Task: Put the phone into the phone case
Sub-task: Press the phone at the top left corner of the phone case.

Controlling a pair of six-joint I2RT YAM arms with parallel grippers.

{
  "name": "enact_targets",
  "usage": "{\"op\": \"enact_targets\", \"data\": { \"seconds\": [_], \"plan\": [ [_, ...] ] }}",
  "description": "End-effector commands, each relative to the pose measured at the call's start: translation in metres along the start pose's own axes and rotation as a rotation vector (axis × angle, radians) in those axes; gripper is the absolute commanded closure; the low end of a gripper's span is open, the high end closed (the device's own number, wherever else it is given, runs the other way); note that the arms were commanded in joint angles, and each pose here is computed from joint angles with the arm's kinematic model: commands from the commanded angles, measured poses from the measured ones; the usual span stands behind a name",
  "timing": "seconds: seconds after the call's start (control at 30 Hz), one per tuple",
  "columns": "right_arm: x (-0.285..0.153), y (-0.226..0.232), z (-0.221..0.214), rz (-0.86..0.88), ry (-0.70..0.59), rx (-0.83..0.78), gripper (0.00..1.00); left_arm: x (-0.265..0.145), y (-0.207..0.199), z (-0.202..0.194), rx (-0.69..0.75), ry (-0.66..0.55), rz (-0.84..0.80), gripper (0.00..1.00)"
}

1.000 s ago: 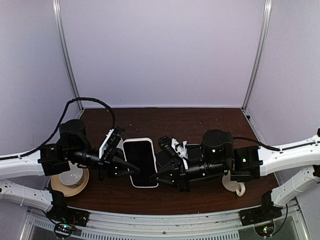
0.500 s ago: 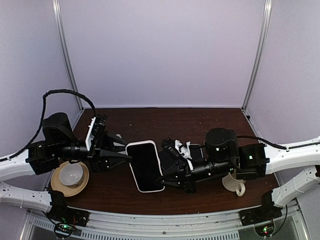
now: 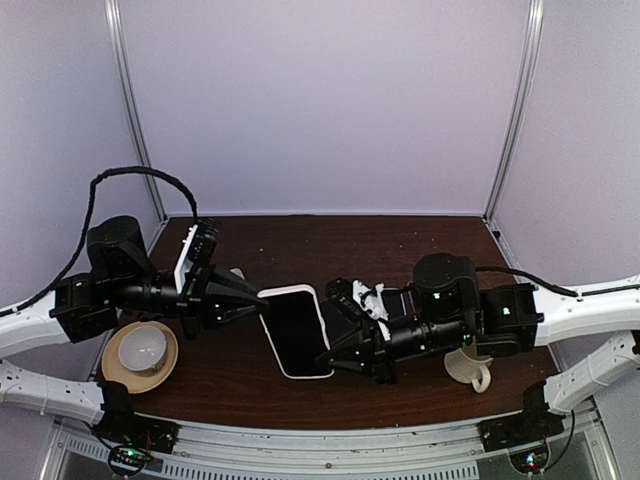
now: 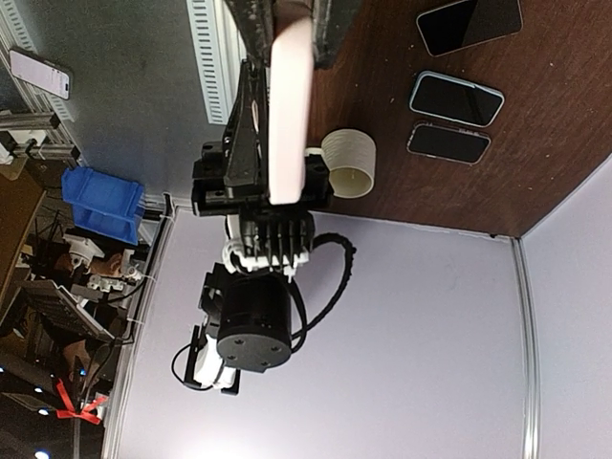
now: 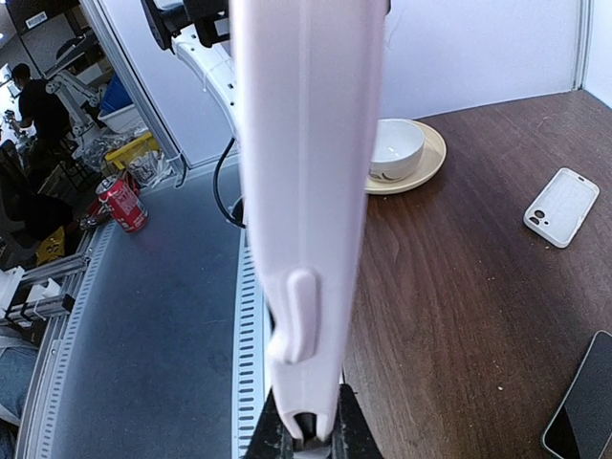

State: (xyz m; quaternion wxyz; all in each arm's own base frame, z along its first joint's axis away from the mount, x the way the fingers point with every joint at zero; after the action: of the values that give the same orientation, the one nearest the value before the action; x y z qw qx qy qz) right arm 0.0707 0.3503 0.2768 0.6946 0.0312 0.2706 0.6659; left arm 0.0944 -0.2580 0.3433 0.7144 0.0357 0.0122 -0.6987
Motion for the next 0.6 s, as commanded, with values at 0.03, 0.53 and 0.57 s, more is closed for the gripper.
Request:
{"op": "enact_targets", "data": {
  "seconds": [0.03,0.53,0.57],
  "plan": [
    [-0.022,0.019,0.035,0.037,-0.127,-0.011,1.0,0.0,0.001,0.011,0.101,-0.033,0.0,1.0],
    [-0.018,0.02,0.036,-0.016,0.092,-0.115,1.0,0.011,0.007,0.018,0.198,0.267,-0.093,0.33],
    [-0.017,0.02,0.035,-0.017,0.104,-0.119,1.0,0.011,0.005,0.019,0.194,0.272,-0.112,0.33]
  ]
}}
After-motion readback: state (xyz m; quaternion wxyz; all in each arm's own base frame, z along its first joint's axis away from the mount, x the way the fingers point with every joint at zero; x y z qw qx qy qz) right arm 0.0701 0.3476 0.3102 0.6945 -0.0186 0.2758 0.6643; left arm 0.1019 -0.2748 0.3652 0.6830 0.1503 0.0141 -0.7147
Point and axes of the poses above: each gripper's point midway between its finger pads, its own x axis out along the fingers, its own y axis along the line the jaws close on, z = x × y, the point moved 6 cm from there along -x, back along the fingers, and after that the axes turned 8 degrees about x, right-handed, at the moved point
